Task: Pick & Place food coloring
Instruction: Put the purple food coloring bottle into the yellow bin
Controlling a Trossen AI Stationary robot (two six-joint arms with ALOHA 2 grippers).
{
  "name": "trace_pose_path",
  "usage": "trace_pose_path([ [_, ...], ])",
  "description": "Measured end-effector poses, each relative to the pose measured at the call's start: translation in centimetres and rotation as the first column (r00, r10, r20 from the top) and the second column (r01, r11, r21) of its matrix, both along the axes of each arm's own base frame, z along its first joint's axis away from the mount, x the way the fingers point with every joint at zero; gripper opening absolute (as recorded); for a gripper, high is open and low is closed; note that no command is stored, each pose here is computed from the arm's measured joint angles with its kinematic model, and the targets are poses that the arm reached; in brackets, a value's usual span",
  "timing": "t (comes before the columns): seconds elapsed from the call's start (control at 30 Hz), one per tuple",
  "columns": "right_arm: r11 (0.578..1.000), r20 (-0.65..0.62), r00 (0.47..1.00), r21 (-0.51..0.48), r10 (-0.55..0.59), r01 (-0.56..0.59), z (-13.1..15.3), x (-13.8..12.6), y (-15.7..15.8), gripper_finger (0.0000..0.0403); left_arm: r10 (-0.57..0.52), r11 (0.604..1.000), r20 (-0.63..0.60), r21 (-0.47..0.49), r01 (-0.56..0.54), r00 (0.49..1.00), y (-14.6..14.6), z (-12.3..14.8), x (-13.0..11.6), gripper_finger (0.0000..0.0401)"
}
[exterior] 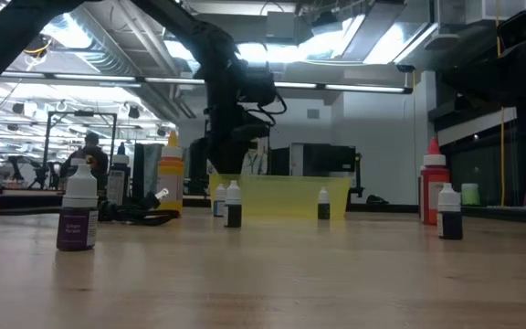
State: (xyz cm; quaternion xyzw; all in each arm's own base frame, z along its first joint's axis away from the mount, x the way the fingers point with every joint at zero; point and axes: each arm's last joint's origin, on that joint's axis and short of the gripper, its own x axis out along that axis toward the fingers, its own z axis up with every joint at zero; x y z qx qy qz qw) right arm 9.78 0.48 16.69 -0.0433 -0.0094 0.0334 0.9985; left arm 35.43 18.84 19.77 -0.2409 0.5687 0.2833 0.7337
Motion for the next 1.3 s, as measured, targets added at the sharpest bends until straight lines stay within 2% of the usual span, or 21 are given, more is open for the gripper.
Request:
trace_pose_path([
  [0.17,1.0,0.0,1.0,0.0,0.0,0.0,0.0,0.0,0.0,0.0056,0.009,0.998,0.023,0.067,-0.011,1.0,-0.1,2.0,-0.5,0.0114],
  [0.3,1.0,0.0,1.0,0.0,0.0,0.0,0.0,0.0,0.0,0.0056,-0.046,0.99,0.05,0.138,0.038,0.998,-1.1,4.3,-0.9,0.0133],
  [0.53,1.0,0.0,1.0,0.0,0.0,0.0,0.0,0.0,0.0,0.0056,-0.169,0.968,0.109,0.206,0.144,0.98,-5.1,7.5,-0.6,0.0219],
  [0.67,1.0,0.0,1.0,0.0,0.0,0.0,0.0,0.0,0.0,0.0056,-0.272,0.945,0.114,0.219,0.242,0.956,-7.4,8.2,-0.1,0.0271],
  [0.77,1.0,0.0,1.0,0.0,0.0,0.0,0.0,0.0,0.0,0.0056,-0.351,0.92,0.113,0.228,0.32,0.93,-8.7,8.5,0.1,0.0294],
  [0.93,1.0,0.0,1.0,0.0,0.0,0.0,0.0,0.0,0.0,0.0056,-0.461,0.88,0.135,0.194,0.433,0.877,-11.2,8.5,0.7,0.0301],
  [1.13,1.0,0.0,1.0,0.0,0.0,0.0,0.0,0.0,0.0,0.0056,-0.546,0.833,0.135,0.192,0.518,0.827,-14.7,8.4,1.3,0.0301],
  [1.3,1.0,0.0,1.0,0.0,0.0,0.0,0.0,0.0,0.0,0.0056,-0.544,0.837,0.126,0.148,0.527,0.83,-16.4,7.2,2.1,0.0301],
])
